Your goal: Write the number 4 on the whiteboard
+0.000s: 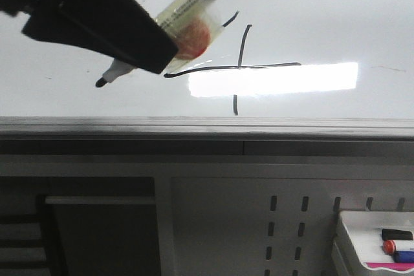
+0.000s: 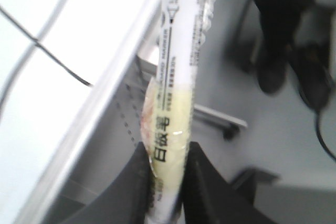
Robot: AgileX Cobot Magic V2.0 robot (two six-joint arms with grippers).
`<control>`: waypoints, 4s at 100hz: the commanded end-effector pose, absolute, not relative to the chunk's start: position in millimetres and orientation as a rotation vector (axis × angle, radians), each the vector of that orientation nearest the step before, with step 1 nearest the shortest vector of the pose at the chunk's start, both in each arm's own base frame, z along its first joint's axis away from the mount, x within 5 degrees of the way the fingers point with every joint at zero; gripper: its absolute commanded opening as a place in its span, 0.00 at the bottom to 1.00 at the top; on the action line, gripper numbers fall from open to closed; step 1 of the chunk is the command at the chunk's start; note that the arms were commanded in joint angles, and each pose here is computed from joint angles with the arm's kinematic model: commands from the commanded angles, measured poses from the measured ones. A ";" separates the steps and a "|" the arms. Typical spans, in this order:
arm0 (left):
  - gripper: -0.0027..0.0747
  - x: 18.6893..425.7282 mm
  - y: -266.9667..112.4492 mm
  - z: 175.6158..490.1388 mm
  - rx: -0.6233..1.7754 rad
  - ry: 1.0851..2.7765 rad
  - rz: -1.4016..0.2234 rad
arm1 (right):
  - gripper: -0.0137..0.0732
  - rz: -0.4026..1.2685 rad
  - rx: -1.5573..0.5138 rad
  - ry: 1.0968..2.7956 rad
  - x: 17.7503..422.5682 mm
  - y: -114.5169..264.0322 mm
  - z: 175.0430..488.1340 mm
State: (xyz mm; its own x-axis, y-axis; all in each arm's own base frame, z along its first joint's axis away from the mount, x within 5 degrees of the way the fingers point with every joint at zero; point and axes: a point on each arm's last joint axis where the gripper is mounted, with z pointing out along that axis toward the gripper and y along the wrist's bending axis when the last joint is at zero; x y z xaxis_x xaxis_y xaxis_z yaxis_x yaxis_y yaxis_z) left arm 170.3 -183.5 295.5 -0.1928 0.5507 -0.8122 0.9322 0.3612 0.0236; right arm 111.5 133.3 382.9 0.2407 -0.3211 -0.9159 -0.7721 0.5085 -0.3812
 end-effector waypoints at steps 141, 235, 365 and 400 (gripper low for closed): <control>0.01 263.5 -175.0 266.9 0.074 2.043 -0.374 | 0.09 0.399 -0.692 1.327 101.2 89.7 376.6; 0.29 263.6 -174.6 266.7 0.062 2.045 -0.375 | 0.09 0.425 -0.673 1.340 101.1 89.8 376.5; 0.74 227.0 -168.5 329.1 0.212 1.809 -0.425 | 0.08 0.433 -0.664 1.343 101.2 89.7 376.6; 0.43 166.9 -119.4 377.7 0.210 1.589 -0.488 | 0.08 0.438 -0.662 1.330 95.5 85.3 375.7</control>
State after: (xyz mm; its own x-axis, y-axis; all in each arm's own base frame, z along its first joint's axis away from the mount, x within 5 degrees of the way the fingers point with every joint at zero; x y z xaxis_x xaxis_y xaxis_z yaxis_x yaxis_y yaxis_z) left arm 186.2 -136.8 359.0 -0.1770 -0.1297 -0.9756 0.4086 0.8921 -0.1928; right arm 97.0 92.2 364.3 0.1576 -0.1242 -0.9797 -0.6830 0.7028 -0.1990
